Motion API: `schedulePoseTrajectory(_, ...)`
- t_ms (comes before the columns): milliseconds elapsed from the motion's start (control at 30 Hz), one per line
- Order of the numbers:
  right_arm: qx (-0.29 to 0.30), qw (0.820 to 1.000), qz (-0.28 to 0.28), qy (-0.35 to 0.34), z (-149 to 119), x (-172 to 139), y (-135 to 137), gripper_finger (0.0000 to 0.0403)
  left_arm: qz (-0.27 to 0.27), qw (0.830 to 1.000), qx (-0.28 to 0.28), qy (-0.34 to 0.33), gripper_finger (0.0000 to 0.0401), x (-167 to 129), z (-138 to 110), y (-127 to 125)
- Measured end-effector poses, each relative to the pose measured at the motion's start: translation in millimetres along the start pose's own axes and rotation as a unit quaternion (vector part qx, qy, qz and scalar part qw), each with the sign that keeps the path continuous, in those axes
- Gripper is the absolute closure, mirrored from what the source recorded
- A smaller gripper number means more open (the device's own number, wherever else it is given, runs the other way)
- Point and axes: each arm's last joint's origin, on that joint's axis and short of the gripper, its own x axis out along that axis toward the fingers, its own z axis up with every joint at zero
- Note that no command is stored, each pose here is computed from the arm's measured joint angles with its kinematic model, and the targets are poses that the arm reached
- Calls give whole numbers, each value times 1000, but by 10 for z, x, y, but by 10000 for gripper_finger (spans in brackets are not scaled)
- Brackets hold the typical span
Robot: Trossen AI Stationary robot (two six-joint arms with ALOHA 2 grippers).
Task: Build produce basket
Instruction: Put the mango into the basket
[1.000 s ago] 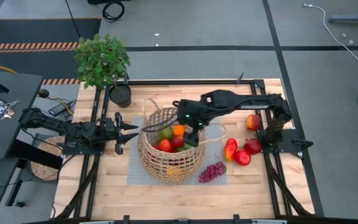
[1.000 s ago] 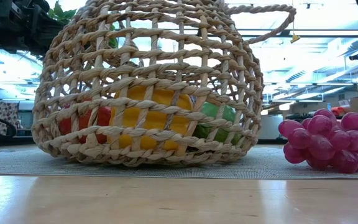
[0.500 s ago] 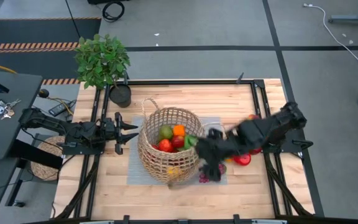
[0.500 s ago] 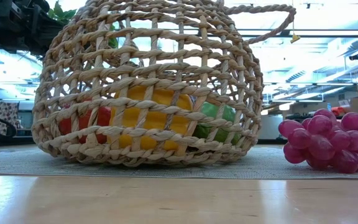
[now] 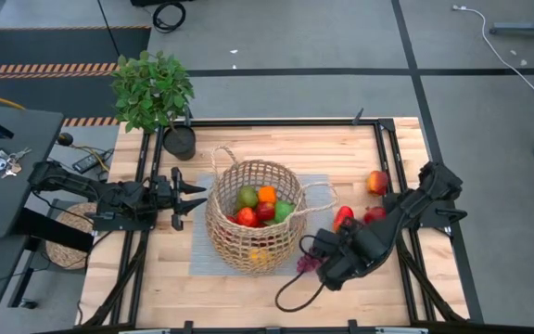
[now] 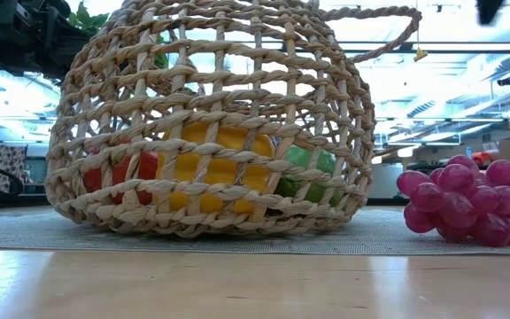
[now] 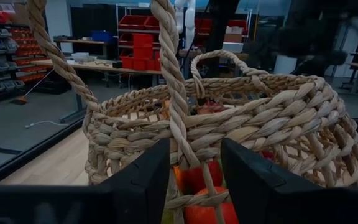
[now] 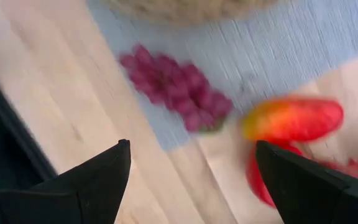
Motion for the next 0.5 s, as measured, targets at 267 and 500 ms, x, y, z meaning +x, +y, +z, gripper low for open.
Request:
schedulePoseTrajectory(267,52,998,-31,-1,-402,129,-444,56,0,1000,0,0,253,0,1,0)
schedulePoseTrajectory(500,101,989,-64,-86,-640,299,-961,56,0,1000,0,0,249,0,1,0)
